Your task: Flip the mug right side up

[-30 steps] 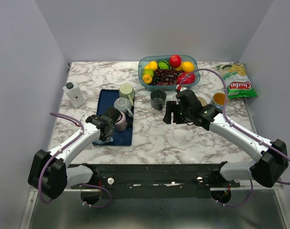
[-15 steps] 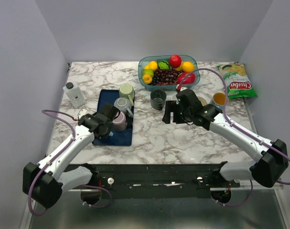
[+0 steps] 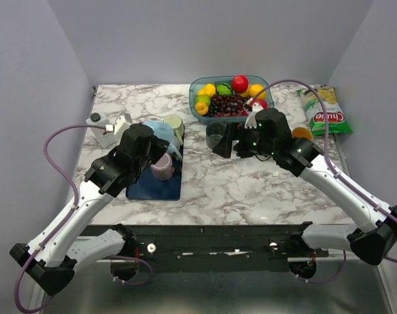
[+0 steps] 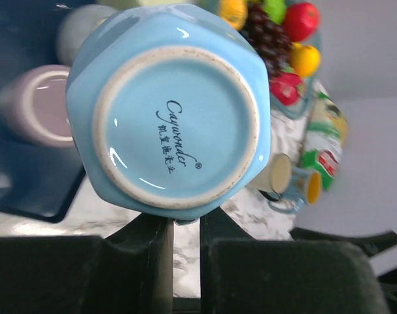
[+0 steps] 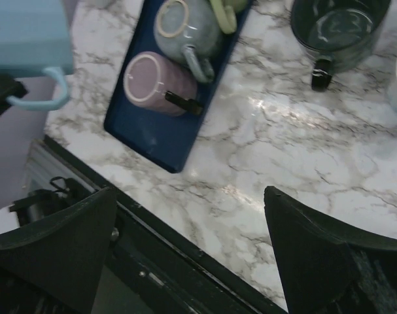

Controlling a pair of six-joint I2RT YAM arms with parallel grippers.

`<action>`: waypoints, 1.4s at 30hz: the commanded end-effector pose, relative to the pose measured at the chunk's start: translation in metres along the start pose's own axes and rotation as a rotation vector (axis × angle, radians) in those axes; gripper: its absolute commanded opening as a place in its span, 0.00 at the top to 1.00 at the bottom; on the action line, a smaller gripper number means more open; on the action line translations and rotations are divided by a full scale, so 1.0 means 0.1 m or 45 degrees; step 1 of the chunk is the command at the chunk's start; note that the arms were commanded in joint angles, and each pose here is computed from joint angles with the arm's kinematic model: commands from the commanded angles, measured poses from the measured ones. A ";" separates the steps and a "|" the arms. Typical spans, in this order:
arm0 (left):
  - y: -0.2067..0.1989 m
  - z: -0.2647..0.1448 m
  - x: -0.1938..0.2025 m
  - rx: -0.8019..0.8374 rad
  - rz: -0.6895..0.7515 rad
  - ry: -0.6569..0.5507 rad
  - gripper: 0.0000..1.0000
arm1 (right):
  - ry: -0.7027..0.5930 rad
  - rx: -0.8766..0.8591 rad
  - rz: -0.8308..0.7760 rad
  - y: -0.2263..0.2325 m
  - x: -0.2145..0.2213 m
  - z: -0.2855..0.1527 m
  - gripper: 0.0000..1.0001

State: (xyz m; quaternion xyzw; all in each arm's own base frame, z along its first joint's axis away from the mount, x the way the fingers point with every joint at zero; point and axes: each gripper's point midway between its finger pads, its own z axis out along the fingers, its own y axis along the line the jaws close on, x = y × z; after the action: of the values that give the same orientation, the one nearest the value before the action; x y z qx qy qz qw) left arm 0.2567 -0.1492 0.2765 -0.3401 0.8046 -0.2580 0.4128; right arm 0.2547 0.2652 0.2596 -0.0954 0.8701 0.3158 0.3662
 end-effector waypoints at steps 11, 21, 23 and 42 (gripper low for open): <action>-2.21 -0.90 0.04 1.266 0.367 0.170 1.00 | -0.288 -0.580 -0.008 1.05 -0.77 -0.74 0.03; -2.57 -1.44 0.06 1.629 0.452 0.226 1.00 | -0.625 -0.615 0.013 0.98 -1.16 -1.37 0.06; -2.61 -1.57 0.05 1.705 0.462 0.236 1.00 | -0.652 -0.656 0.002 1.02 -1.22 -1.47 0.06; -2.73 -1.99 0.06 1.973 0.371 0.332 1.00 | -0.676 -1.074 -0.032 1.41 -1.41 -1.69 0.27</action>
State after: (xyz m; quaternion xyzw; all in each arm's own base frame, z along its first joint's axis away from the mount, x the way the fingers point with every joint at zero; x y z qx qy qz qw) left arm 0.2021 -0.3080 0.5322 0.1529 0.5452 -0.6953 0.4427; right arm 0.2131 0.2567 0.5039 -0.1376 0.5798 0.6114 0.5206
